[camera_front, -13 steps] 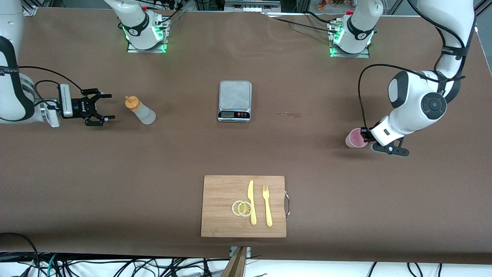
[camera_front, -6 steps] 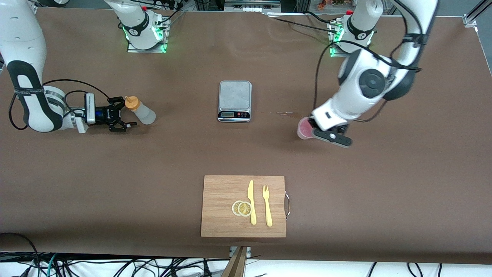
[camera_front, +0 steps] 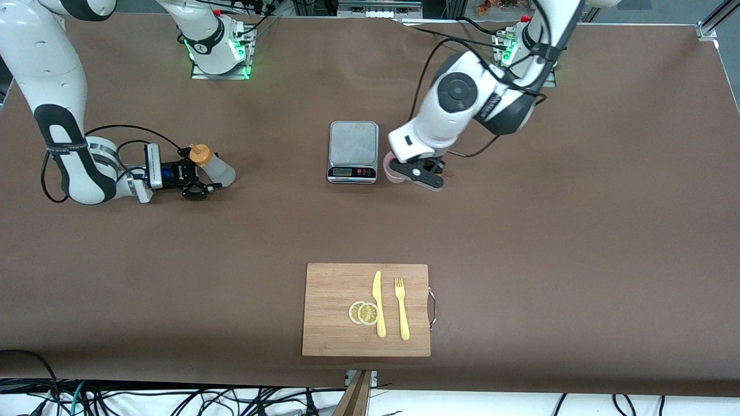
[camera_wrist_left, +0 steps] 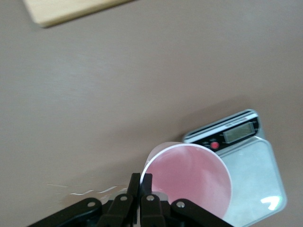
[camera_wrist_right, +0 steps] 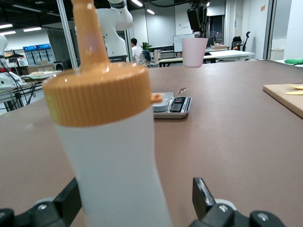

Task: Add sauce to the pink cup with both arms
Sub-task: 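Place the pink cup on the scale while the right gripper grasps the bottle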

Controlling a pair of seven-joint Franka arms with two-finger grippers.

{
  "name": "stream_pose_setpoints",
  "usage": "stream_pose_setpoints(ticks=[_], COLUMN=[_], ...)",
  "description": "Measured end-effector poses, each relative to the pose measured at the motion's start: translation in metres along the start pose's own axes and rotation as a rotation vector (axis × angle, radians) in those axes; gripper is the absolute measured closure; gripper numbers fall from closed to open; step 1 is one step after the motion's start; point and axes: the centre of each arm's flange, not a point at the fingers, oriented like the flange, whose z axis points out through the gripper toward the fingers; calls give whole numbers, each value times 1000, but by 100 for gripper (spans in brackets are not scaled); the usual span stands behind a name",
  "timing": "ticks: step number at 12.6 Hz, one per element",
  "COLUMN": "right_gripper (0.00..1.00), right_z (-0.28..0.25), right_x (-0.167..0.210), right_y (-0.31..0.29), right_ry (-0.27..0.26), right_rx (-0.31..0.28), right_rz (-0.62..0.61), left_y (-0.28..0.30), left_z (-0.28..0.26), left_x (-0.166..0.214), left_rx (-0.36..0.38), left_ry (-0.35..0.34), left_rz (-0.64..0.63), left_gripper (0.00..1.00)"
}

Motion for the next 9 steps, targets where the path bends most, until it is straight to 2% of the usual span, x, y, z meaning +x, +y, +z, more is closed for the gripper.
stream_pose_setpoints(ticks=[2, 5, 6, 7, 9], right_gripper=[2, 39, 47, 48, 63], right_z=[7, 15, 18, 21, 24], right_x=[-3, 1, 3, 5, 10], right_y=[0, 3, 4, 5, 8], right_ry=[12, 39, 49, 60, 80], right_rx=[9, 18, 20, 25, 36], right_rz=[5, -1, -4, -6, -15], left_y=[35, 75, 83, 88, 95], left_z=[18, 43, 49, 53, 60], left_x=[-12, -29, -33, -36, -40], left_rx=[-4, -11, -14, -15, -14], left_ry=[0, 4, 7, 6, 3], left_rz=[30, 72, 82, 90, 103], left_gripper=[96, 96, 96, 96, 96])
